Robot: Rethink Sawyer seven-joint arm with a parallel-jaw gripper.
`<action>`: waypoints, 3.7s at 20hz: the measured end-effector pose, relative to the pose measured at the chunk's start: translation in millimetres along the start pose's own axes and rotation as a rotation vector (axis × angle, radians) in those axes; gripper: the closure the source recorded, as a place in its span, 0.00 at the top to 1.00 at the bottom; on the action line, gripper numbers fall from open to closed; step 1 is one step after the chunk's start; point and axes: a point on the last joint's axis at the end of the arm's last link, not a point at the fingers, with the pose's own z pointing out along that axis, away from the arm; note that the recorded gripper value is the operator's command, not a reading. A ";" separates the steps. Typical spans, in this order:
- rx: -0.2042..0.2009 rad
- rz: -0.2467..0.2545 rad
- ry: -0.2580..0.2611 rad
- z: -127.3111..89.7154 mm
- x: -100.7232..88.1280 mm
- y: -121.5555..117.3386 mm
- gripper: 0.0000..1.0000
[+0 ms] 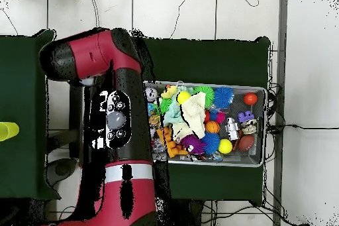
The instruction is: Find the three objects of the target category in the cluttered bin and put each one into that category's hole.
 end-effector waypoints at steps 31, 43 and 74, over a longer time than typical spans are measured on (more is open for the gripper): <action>0.016 -0.004 0.113 40.2 31.1 -25.9 0.00; -0.059 -0.019 0.090 33.0 39.9 -7.6 0.00; -0.041 -0.060 0.089 33.7 51.8 -0.1 0.00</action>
